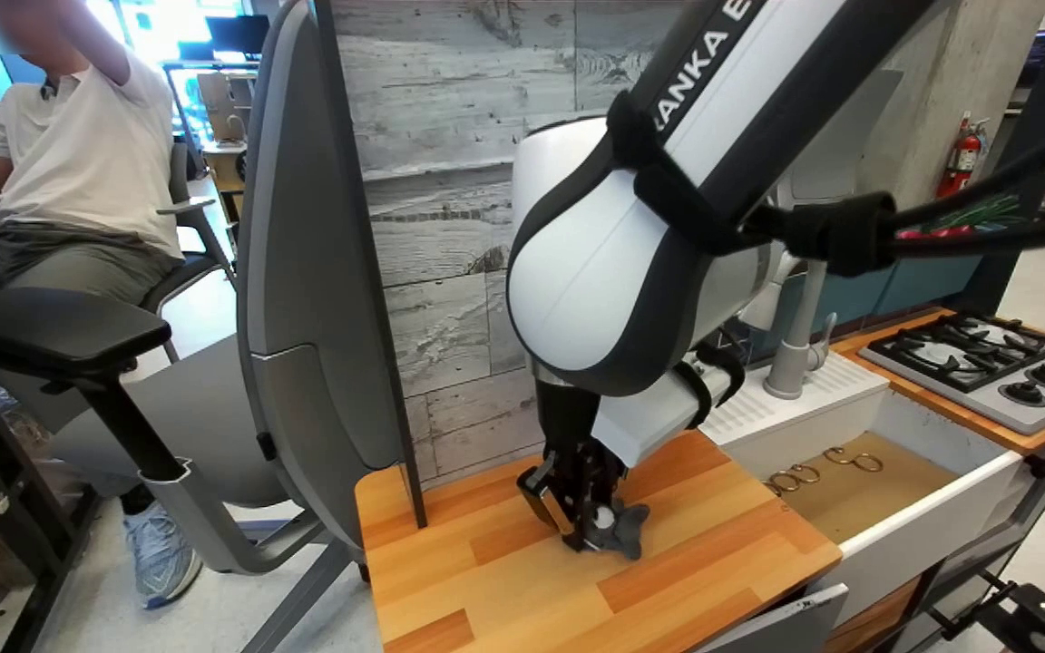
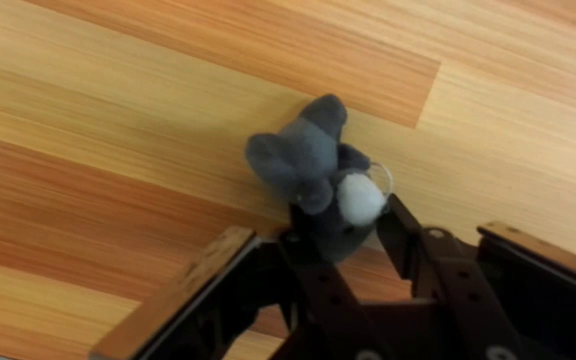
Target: Move the grey plush toy from right to left.
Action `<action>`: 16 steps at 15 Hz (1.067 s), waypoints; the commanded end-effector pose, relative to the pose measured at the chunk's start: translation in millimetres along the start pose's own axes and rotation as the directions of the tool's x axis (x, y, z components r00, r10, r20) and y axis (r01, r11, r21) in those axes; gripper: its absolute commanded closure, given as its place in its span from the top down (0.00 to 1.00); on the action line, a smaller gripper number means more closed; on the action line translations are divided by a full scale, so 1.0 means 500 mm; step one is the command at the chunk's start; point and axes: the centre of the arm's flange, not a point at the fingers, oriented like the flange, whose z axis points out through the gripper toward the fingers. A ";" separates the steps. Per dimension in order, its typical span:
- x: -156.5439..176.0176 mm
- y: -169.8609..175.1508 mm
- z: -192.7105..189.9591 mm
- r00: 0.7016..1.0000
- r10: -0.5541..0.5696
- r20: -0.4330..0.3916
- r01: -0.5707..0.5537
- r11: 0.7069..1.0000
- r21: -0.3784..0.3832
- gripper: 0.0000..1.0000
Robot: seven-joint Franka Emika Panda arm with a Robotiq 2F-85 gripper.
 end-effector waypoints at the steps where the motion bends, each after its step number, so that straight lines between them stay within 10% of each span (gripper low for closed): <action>1: 0.014 -0.020 -0.013 0.997 -0.059 0.053 0.060 0.998 -0.025 0.73; 5: -0.021 -0.046 -0.036 0.989 -0.043 0.138 0.054 0.996 -0.076 0.99; 16: -0.157 -0.026 -0.218 0.992 0.103 0.079 -0.095 0.990 -0.102 1.00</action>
